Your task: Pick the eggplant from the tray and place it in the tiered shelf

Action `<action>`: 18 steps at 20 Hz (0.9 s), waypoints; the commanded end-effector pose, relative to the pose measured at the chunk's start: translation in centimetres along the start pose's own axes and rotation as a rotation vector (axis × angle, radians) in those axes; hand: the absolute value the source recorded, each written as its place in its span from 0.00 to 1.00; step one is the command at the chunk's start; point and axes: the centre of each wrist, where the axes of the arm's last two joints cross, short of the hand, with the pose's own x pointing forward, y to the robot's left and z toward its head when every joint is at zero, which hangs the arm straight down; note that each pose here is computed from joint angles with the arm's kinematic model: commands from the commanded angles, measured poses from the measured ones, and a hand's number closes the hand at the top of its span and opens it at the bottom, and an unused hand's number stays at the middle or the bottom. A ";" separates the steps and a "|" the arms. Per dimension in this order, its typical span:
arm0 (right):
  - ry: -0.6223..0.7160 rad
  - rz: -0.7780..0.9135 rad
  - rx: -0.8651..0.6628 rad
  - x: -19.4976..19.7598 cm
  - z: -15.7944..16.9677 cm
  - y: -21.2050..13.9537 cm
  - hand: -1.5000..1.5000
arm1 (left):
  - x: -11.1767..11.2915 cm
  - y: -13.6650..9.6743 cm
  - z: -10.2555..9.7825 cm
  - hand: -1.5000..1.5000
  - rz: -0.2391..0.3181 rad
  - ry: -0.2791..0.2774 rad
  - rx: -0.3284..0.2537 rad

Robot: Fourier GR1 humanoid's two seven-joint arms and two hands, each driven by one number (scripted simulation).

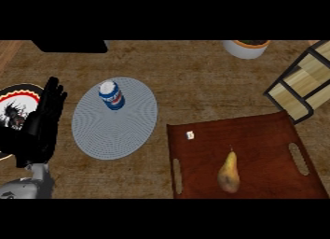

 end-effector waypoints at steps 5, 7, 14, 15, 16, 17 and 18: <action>-0.001 -0.078 -0.037 -0.3 -5.5 2.9 1.00 | 1.4 0.2 -0.5 0.50 -0.009 -0.023 -0.004; -0.007 -0.062 -0.056 -1.7 -4.3 2.2 1.00 | 0.0 0.8 1.1 0.50 -0.006 -0.019 0.000; -0.026 -0.107 -0.105 -2.0 -8.6 7.5 1.00 | -0.2 1.5 -0.2 0.50 -0.003 -0.011 -0.030; -0.017 -0.092 -0.098 -1.3 -9.0 6.1 1.00 | 0.6 -0.1 -0.6 0.50 0.012 -0.013 -0.015; -0.046 -0.104 -0.087 -2.3 -9.1 9.2 1.00 | -0.5 -0.5 -1.2 0.50 0.001 -0.014 -0.032; -0.058 -0.086 -0.100 -2.1 -9.2 8.6 1.00 | 0.0 1.3 -0.5 0.50 0.002 -0.021 -0.019; -0.038 -0.089 -0.089 -1.6 -9.6 7.6 1.00 | 0.1 0.1 -1.1 0.50 0.016 -0.007 -0.020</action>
